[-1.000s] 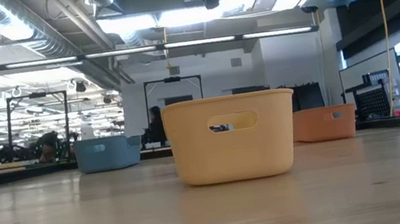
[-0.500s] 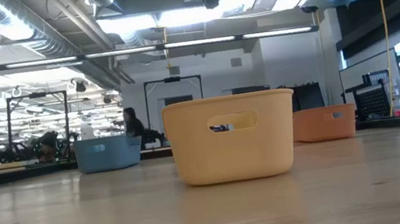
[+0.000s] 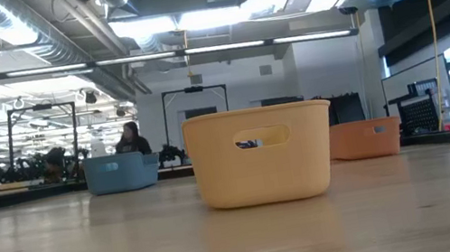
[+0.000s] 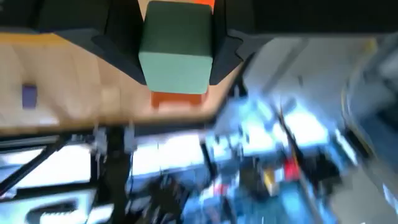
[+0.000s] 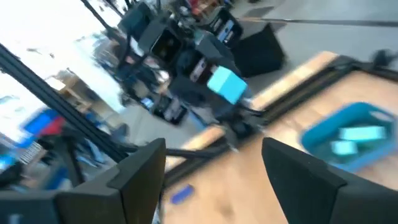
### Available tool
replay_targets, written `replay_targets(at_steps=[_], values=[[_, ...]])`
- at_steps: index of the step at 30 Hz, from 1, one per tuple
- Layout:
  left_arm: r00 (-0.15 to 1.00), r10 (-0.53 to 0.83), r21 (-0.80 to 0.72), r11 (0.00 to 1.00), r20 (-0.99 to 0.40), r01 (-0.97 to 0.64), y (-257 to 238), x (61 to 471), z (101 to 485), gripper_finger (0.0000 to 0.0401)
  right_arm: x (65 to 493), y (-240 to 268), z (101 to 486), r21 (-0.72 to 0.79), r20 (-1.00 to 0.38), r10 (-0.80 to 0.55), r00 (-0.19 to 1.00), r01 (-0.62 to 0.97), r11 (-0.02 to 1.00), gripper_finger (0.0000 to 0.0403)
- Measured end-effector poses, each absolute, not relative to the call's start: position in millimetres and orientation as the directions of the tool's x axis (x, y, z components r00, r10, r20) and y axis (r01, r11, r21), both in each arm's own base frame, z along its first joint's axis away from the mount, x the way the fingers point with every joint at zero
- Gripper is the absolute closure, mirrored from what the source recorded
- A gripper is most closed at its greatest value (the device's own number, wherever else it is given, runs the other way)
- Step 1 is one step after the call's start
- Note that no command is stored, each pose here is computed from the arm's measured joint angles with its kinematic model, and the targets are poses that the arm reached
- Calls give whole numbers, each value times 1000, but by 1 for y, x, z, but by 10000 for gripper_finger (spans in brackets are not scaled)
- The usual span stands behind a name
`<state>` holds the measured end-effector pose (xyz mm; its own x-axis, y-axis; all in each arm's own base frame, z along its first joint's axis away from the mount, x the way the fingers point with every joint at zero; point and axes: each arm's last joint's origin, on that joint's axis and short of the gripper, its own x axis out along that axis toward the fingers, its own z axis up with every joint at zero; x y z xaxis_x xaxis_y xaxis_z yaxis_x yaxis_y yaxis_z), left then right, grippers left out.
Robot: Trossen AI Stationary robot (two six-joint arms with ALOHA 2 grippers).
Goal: Sort & place blocks by color
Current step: Put the light blue block into the blue bin
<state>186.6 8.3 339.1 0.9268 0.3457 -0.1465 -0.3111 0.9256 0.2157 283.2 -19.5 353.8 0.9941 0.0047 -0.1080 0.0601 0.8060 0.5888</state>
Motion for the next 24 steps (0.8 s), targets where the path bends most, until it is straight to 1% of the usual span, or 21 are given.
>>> replay_targets(at_steps=[5, 7, 10, 12, 15, 18, 21, 24], values=[[852, 434, 48, 896, -292, -441, 26, 157, 329, 279, 258, -20, 358, 527, -206, -73, 976, 174, 832, 133], [819, 471, -11, 865, -327, -502, 32, 152, 324, 279, 250, -20, 358, 507, -241, -99, 965, 212, 836, 133], [738, 516, -85, 792, -435, -604, 44, 146, 310, 279, 241, -20, 358, 467, -280, -142, 950, 264, 844, 133], [709, 498, -152, 755, -499, -637, 54, 148, 305, 279, 236, -21, 360, 440, -289, -168, 943, 286, 851, 132], [708, 406, -291, 708, -578, -643, 70, 153, 301, 279, 231, -22, 361, 388, -291, -206, 934, 312, 868, 132], [727, 327, -378, 686, -603, -622, 84, 159, 305, 279, 229, -22, 362, 358, -285, -210, 935, 307, 882, 132], [651, 309, -354, 641, -693, -681, 96, 160, 298, 279, 230, -22, 362, 343, -292, -210, 933, 307, 888, 132], [567, 292, -299, 621, -770, -725, 106, 165, 288, 279, 229, -22, 360, 337, -306, -210, 929, 312, 888, 132]])
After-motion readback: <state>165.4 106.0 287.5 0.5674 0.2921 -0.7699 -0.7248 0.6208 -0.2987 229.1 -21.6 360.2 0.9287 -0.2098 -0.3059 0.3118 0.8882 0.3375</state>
